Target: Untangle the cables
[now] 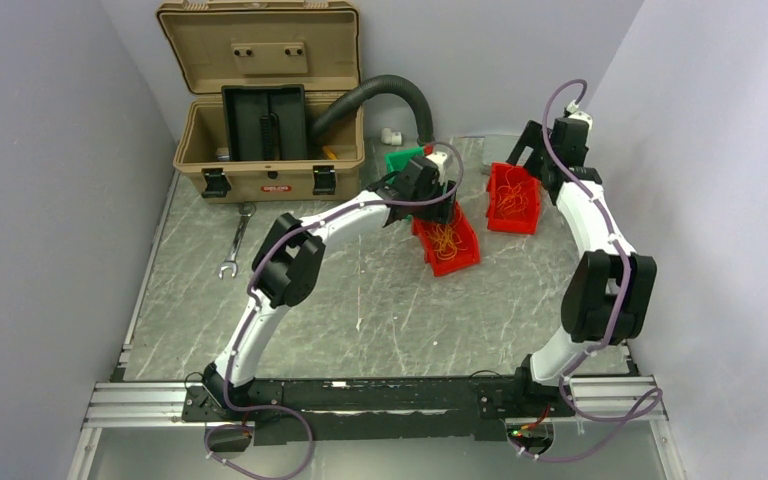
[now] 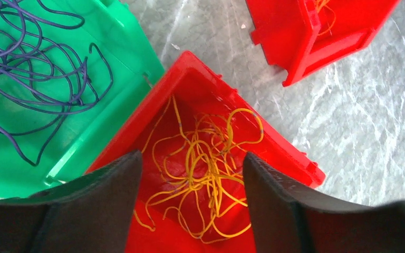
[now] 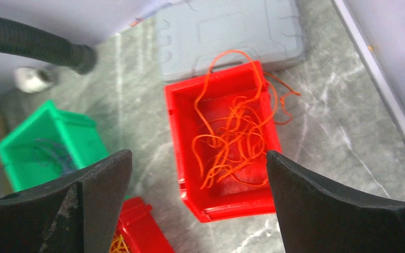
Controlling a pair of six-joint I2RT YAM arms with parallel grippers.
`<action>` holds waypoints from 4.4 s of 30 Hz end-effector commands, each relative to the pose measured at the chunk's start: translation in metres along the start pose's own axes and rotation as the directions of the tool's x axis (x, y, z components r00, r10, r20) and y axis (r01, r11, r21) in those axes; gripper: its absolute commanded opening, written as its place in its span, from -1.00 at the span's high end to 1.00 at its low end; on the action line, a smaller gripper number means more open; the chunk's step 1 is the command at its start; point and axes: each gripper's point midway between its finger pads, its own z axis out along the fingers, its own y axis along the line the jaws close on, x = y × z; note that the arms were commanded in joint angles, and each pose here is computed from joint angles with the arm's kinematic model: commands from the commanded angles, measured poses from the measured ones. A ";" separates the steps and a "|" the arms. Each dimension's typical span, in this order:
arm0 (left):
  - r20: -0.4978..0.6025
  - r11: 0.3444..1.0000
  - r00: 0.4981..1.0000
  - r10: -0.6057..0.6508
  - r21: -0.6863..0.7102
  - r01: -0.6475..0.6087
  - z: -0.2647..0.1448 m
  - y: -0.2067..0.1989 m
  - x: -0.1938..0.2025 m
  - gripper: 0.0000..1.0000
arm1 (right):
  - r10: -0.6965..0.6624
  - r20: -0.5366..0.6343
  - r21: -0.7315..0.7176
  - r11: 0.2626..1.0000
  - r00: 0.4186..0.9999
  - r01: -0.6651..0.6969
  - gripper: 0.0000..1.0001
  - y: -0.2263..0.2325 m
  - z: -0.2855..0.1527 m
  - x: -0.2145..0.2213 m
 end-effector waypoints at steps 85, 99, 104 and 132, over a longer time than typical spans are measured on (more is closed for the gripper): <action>0.446 0.946 0.893 -0.060 -0.259 0.193 -0.322 0.134 0.051 -0.97 | 0.544 0.014 -0.310 0.800 0.839 -0.514 1.00 0.001 0.055 0.004; 0.434 0.942 0.899 -0.058 -0.276 0.193 -0.322 0.139 0.058 -0.98 | 0.563 -0.118 -0.206 0.792 0.818 -0.575 0.80 0.005 0.089 0.088; 0.437 0.943 0.898 -0.060 -0.271 0.195 -0.322 0.137 0.057 -0.98 | 0.496 -0.047 -0.224 0.840 0.867 -0.494 -0.08 0.008 0.069 0.056; 0.473 0.939 0.879 0.063 -0.325 0.108 -0.308 0.157 0.076 -0.98 | -0.167 0.377 -0.138 0.962 0.911 0.234 -1.00 -0.034 -0.069 0.123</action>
